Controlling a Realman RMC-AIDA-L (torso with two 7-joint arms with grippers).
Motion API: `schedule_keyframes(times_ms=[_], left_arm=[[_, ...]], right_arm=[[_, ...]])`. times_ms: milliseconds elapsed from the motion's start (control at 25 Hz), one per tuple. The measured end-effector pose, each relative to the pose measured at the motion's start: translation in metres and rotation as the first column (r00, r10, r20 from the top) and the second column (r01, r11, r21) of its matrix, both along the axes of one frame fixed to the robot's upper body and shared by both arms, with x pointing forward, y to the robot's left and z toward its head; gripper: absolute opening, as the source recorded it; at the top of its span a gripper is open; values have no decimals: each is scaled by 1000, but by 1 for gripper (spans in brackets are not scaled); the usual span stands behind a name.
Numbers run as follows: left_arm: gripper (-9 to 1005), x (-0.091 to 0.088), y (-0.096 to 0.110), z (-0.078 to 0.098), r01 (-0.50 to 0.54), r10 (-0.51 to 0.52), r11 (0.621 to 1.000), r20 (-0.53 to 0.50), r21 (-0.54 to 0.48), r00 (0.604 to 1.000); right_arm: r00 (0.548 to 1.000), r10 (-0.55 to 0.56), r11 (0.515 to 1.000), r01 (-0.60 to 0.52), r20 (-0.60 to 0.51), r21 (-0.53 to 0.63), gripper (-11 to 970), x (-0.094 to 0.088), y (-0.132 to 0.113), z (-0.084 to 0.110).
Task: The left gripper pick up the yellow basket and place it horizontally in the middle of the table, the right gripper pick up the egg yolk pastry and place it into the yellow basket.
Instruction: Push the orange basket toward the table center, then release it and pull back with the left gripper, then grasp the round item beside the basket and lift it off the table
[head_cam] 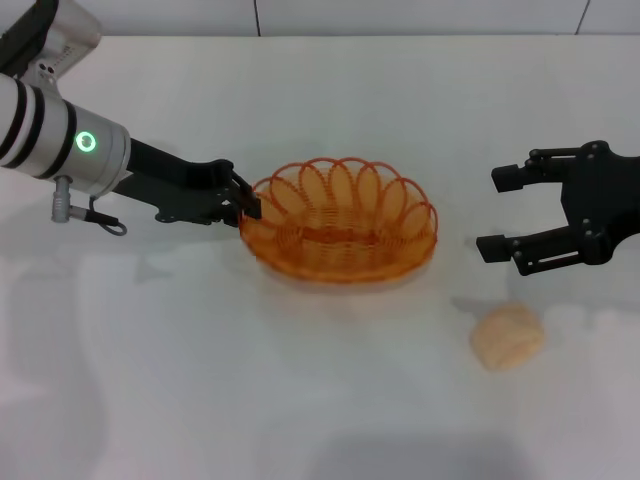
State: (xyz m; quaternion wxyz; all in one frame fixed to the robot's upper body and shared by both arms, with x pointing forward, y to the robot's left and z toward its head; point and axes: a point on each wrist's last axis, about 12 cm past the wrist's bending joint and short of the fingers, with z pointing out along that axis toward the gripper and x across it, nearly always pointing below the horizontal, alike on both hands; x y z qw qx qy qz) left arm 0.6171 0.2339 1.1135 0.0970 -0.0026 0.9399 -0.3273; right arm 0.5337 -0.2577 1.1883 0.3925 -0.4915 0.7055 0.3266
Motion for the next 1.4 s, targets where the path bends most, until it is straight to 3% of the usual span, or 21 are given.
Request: schedule_keyframes(times_ms=[280,440,880,1160,1400], left_arm=[[284,0,2,2,2,-2,1000,1,-7,1000],[515,2,3,7,19,-19,1000,20,-21,1000],[881,12,15,41,75,-68,997,177,-31,982],[879,17,34,63,97,-82,995,345,-24,935],[877,15,52,80,136,-138,990,506,42,851]], right_arm=[[1000,0,1000,0,1,0,856,0,0,0],[1000,0,1000,0,1,0,856,0,0,0],[1000,-7,1000,7,-3,1,856,-1,-1,1],[1000,-9,1000,9,-5,12,856,-1,0,2],[1000,-14,1000,15,-15,16,856,0,1,1]])
